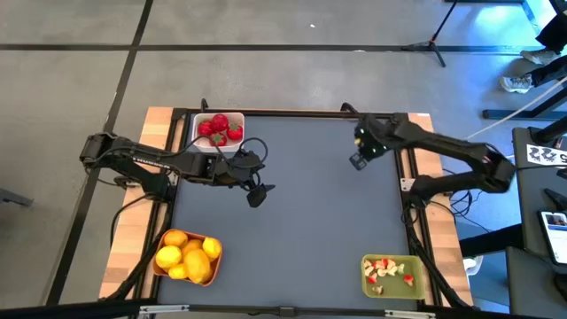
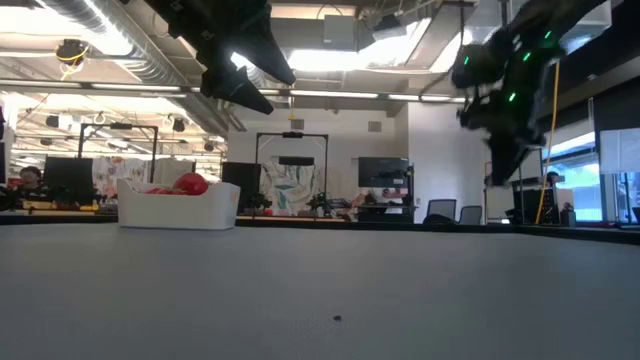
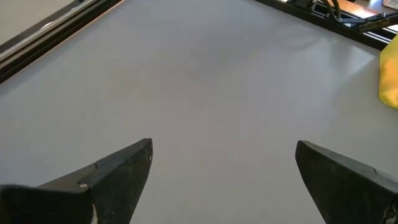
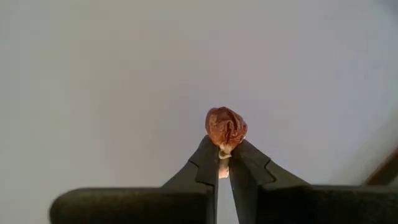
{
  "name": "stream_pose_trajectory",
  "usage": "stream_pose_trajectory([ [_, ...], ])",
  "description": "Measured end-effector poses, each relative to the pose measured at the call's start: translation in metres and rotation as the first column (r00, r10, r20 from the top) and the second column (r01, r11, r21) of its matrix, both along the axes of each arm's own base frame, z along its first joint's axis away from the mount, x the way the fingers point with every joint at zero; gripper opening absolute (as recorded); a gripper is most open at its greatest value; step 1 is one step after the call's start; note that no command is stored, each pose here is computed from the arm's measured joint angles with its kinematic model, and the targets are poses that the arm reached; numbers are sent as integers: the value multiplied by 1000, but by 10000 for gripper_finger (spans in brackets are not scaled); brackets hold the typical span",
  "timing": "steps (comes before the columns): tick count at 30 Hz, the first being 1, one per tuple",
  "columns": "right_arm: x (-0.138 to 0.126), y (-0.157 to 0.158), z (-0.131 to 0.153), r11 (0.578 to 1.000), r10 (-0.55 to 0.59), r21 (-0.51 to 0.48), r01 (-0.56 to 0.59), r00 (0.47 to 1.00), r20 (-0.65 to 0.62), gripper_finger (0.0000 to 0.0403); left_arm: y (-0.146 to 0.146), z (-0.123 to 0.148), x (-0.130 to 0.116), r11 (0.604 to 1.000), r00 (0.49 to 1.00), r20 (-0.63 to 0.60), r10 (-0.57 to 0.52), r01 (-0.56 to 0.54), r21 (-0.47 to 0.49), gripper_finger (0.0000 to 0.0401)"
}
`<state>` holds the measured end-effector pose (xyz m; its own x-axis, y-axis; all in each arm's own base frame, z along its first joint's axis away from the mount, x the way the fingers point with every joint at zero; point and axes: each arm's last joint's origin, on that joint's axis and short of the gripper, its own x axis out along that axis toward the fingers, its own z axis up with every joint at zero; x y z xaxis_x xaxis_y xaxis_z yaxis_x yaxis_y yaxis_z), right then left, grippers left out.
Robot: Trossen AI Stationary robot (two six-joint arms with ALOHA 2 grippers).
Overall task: Sort produce into baskets
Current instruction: Put the brown mushroom into the yellow bin
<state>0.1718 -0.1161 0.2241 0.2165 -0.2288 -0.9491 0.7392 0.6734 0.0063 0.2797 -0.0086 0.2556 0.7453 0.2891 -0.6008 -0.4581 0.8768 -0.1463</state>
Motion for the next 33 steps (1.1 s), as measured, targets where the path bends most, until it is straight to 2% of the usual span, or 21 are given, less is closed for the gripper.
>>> stream_pose_trajectory([
  [6, -9, 59, 26, 988, 80, 123, -96, 988, 130, 25, -4, 1, 1, 998, 999, 5, -43, 43, 38, 388],
  [12, -20, 110, 41, 950, 159, 229, -214, 959, 235, 26, -19, 8, 5, 990, 990, 68, -127, 122, 76, 388],
  [18, -29, 158, 45, 896, 205, 341, -286, 945, 255, 26, -37, 9, 6, 987, 980, 119, -160, 155, 47, 388],
  [24, -38, 204, 45, 844, 247, 406, -350, 926, 285, 26, -55, 5, 11, 983, 972, 151, -178, 171, 60, 388],
  [27, -41, 229, 45, 807, 278, 436, -398, 908, 315, 26, -59, 1, 14, 987, 973, 162, -161, 159, 28, 388],
  [33, -45, 281, 36, 696, 380, 486, -529, 845, 376, 26, -65, -3, 16, 988, 973, 175, -154, 157, -7, 388],
])
